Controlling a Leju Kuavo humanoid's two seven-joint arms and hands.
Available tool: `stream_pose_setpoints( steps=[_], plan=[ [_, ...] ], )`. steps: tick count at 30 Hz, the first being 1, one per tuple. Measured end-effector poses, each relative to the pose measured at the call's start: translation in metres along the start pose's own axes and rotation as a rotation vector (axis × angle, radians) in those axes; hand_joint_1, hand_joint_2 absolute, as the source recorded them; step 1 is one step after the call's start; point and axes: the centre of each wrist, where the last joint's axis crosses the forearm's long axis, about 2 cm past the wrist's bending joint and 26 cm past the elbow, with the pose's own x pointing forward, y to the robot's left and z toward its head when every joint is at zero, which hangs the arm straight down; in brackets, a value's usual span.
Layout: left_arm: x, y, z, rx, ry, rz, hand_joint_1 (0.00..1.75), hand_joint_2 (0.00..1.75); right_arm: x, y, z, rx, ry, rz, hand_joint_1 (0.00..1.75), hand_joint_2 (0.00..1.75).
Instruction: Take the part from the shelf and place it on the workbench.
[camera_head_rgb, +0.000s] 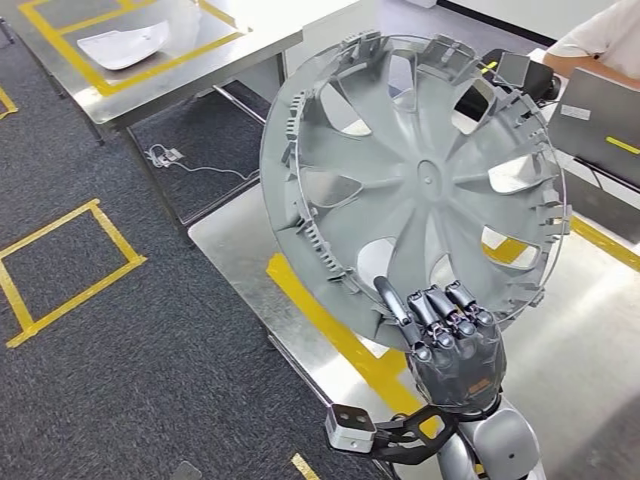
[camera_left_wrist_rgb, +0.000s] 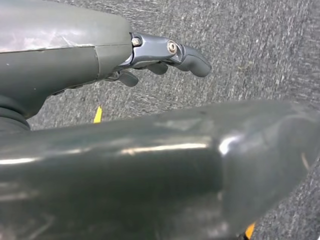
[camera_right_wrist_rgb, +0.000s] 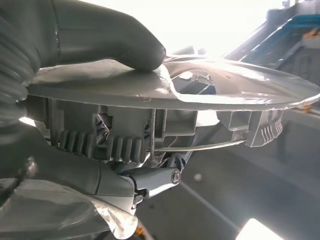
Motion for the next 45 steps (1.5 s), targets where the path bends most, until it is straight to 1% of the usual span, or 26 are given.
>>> stream_pose_setpoints(
  steps=[4,9,19,23,34,40,45],
  plan=[
    [0.0022,0.0011,-0.0018,0.002,-0.005,-0.001,0.00,0.00,-0.0004,-0.0003,0.0000,-0.001,0.008,0.002,1.75,1.75],
    [-0.0010,-0.0012,0.0010,-0.004,0.003,0.002,0.00,0.00,-0.0007,-0.0004,0.0001,0.000,0.012,0.003,1.75,1.75],
    [0.0016,0.0007,-0.0013,-0.008,-0.007,0.006,0.00,0.00,-0.0004,-0.0006,0.0009,0.002,0.019,0.003,1.75,1.75],
    [-0.0008,-0.0006,0.0007,-0.011,-0.001,0.006,0.00,0.00,-0.0004,-0.0004,0.0010,0.003,0.018,0.003,1.75,1.75],
    [0.0025,0.0007,-0.0019,-0.010,-0.006,0.003,0.00,0.00,-0.0004,0.0000,0.0014,0.005,0.030,0.002,1.75,1.75],
    [-0.0012,-0.0013,0.0011,-0.014,0.003,0.003,0.00,0.00,-0.0001,0.0005,0.0019,0.007,0.031,0.001,1.75,1.75],
    [-0.0017,0.0013,0.0008,-0.009,0.003,0.000,0.00,0.00,-0.0005,0.0008,0.0013,0.006,0.039,0.001,1.75,1.75]
  ],
)
